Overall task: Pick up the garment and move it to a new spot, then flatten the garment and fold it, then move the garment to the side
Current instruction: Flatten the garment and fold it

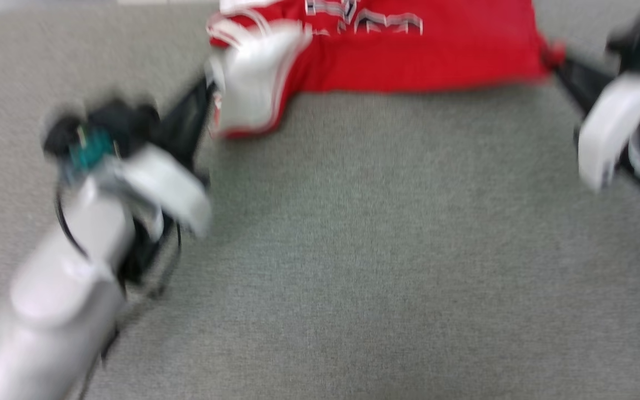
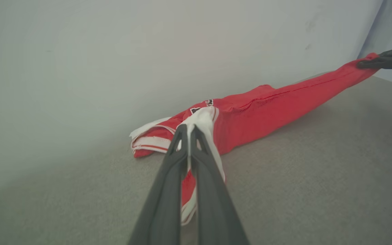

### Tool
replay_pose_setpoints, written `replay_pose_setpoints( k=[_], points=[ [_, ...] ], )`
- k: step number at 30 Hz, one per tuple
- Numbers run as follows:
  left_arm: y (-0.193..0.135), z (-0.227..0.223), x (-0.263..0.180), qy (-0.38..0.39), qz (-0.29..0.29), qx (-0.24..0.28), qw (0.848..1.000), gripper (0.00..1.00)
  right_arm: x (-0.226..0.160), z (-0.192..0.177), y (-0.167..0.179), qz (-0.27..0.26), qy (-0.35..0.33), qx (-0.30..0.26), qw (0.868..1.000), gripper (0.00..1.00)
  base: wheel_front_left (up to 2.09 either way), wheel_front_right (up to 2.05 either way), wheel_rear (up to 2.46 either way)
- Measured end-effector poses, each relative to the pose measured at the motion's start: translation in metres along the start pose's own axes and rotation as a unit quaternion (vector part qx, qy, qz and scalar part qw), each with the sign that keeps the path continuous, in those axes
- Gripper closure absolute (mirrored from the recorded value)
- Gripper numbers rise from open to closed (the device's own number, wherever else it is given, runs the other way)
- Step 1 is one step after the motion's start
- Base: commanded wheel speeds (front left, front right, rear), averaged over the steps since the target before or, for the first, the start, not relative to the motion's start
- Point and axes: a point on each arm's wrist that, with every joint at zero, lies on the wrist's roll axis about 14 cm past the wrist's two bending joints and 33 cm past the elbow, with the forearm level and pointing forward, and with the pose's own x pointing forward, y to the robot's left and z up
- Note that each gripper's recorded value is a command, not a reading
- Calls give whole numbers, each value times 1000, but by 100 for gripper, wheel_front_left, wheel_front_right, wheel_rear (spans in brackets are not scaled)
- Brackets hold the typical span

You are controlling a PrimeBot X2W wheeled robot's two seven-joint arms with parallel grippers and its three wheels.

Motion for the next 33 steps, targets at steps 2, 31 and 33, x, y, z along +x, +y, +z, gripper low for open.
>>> replay_pose_setpoints(
  k=[2, 31, 33],
  points=[
    [-12, -11, -26, 21, 3, -14, 1000, 100, -20, -17, 10, 8, 20, 3, 1000, 100, 0, 0, 0],
    [-125, -91, -293, 228, 91, -202, 948, 100, -225, -146, 110, 5, 137, 125, 983, 100, 0, 0, 0],
    [-133, -94, -301, 240, 87, -214, 943, 100, -232, -151, 111, 2, 145, 130, 981, 100, 0, 0, 0]
  ],
)
